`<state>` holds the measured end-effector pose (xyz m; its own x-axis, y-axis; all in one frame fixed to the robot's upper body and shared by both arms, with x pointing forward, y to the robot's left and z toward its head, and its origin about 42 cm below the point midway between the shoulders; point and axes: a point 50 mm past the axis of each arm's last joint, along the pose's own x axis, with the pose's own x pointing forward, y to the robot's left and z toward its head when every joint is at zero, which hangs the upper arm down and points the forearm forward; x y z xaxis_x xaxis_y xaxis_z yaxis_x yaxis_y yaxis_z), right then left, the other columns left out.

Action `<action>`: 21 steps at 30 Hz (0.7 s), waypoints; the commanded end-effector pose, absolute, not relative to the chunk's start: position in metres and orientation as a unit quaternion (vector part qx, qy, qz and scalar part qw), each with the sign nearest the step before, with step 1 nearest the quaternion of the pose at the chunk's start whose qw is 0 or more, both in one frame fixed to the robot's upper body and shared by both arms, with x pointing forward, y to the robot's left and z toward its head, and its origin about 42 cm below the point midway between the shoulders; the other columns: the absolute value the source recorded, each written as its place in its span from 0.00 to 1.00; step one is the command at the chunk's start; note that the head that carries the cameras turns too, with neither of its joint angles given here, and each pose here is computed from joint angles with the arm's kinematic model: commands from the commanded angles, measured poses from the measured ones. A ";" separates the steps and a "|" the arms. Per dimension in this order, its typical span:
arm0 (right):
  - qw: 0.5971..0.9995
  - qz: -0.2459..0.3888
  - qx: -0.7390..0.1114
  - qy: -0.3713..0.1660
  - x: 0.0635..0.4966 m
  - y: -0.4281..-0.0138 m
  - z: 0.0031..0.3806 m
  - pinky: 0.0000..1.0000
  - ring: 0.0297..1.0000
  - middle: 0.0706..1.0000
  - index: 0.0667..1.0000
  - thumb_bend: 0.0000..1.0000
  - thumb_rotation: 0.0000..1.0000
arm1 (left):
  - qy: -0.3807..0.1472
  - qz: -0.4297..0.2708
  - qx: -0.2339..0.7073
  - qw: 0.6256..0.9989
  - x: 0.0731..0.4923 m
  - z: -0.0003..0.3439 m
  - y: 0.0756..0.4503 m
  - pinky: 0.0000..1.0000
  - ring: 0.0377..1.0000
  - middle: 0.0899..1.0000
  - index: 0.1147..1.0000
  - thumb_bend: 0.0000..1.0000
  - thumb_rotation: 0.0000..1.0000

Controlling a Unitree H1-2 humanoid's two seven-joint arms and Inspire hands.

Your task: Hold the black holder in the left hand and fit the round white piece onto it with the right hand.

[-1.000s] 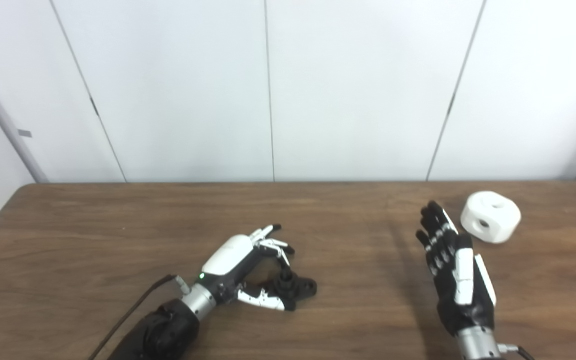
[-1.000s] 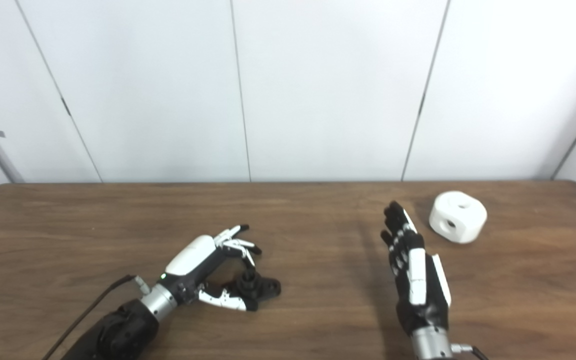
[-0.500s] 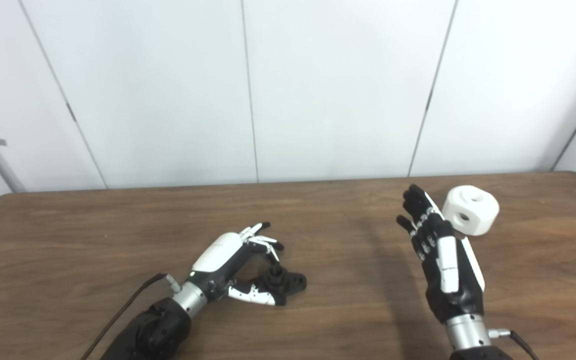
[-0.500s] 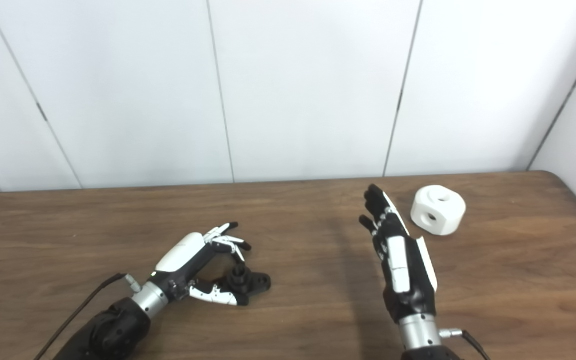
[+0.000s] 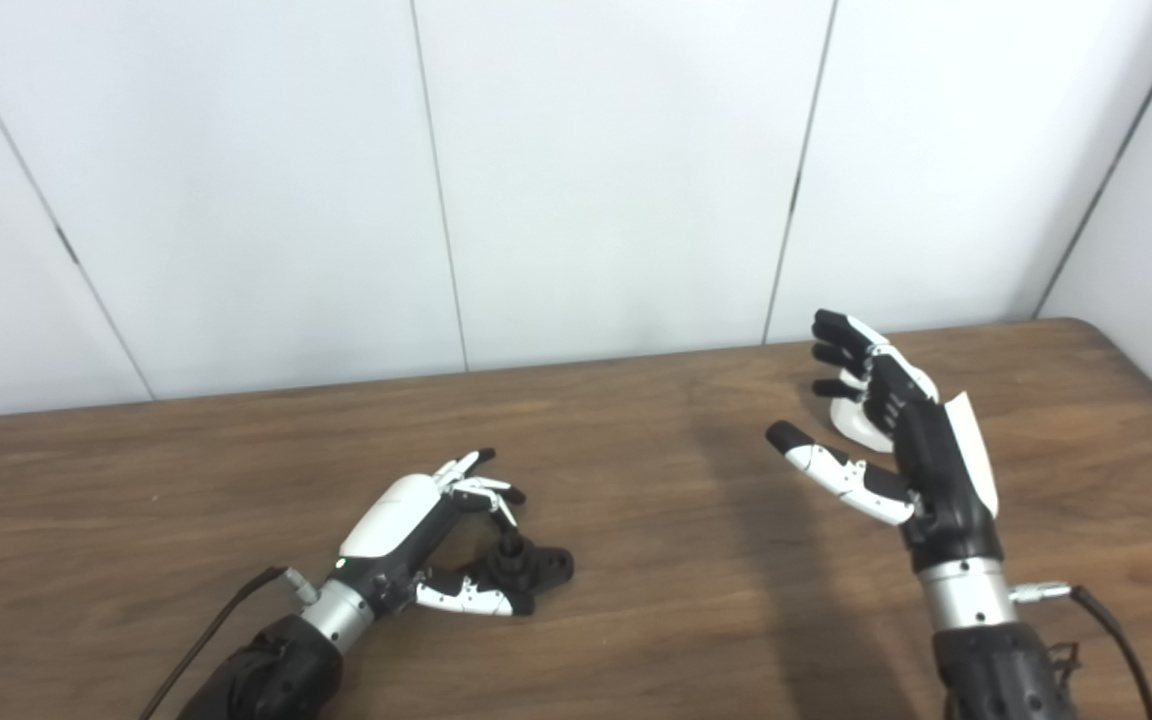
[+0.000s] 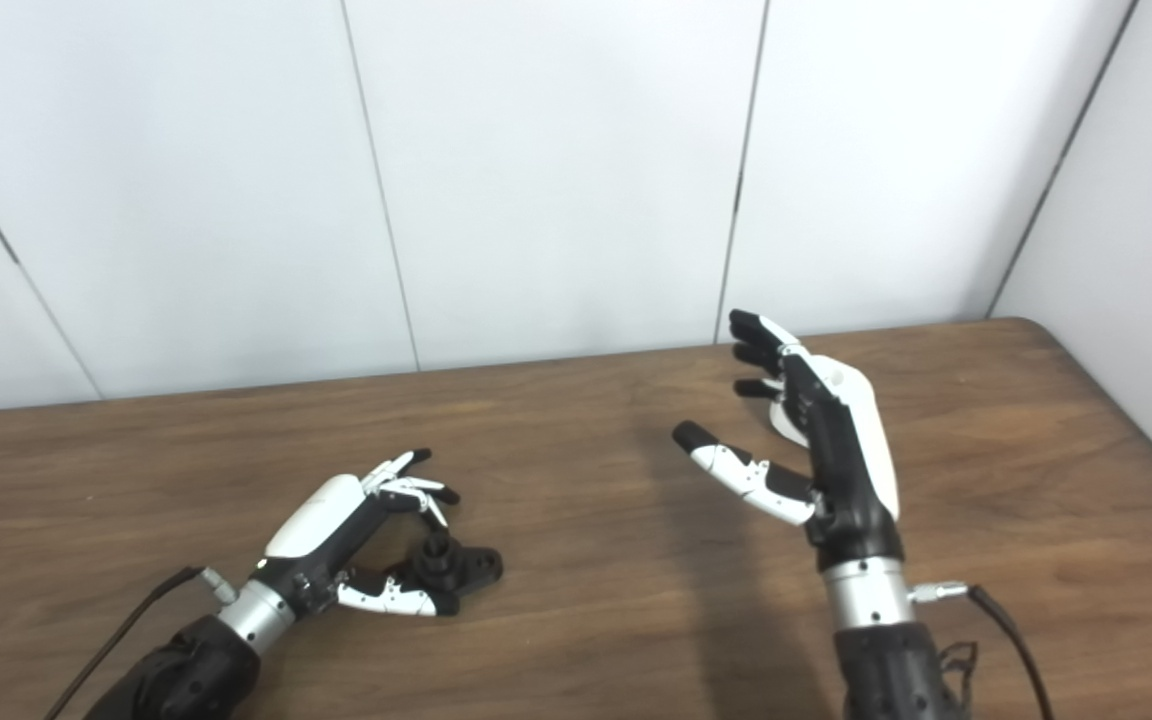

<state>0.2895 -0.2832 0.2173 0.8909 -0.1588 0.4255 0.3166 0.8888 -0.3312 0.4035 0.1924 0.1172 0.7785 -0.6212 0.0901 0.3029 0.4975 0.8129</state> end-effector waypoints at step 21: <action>0.904 -0.261 -0.281 -0.189 0.340 -0.361 0.221 0.73 0.88 0.89 0.79 0.66 0.33 | -0.163 -0.275 0.406 0.856 0.395 0.097 0.196 1.00 0.98 0.76 0.41 0.52 0.05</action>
<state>0.3327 -0.3555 0.1958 0.8340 -0.3810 0.3991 0.5347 0.7365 -0.4142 0.4049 0.1933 0.1178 0.7820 -0.6150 0.1017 0.2993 0.5135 0.8042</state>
